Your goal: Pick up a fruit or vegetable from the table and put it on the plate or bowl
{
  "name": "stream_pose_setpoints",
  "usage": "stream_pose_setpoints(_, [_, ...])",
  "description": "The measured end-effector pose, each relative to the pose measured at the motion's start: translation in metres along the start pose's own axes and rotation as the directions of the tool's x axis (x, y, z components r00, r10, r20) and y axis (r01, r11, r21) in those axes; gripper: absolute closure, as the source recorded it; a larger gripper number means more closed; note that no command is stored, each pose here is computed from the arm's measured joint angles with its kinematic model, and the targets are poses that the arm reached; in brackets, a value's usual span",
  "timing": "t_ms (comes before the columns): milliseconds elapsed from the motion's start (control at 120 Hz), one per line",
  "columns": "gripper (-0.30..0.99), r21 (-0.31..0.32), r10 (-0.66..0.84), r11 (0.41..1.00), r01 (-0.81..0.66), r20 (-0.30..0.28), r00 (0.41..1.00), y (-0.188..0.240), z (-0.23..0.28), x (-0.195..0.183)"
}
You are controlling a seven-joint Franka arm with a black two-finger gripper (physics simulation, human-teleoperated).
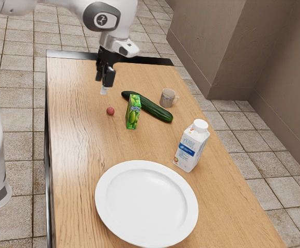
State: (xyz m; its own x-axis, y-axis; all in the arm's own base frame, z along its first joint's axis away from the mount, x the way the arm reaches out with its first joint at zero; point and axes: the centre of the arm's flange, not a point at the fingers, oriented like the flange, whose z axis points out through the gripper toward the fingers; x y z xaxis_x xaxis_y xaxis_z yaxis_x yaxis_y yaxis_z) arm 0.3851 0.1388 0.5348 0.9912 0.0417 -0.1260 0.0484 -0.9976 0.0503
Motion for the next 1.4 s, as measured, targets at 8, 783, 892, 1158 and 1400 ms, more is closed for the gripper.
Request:
stream_pose_setpoints(8, [0.0,0.0,0.001,1.0,-0.001,0.001,1.0,-0.001,0.001,0.001])
stream_pose_setpoints(783, [0.0,-0.038,0.094,0.995,-0.093,0.003,0.996,-0.007,0.018,-0.003])
stream_pose_setpoints(892, [0.0,-0.047,0.075,0.996,-0.074,0.029,0.997,-0.015,0.024,-0.005])
stream_pose_setpoints(1158, [0.0,0.01,0.085,0.996,-0.085,0.014,0.996,-0.016,-0.006,-0.002])
stream_pose_setpoints(1400, [0.0,0.026,0.089,0.995,-0.092,0.075,0.993,-0.027,-0.002,0.014])
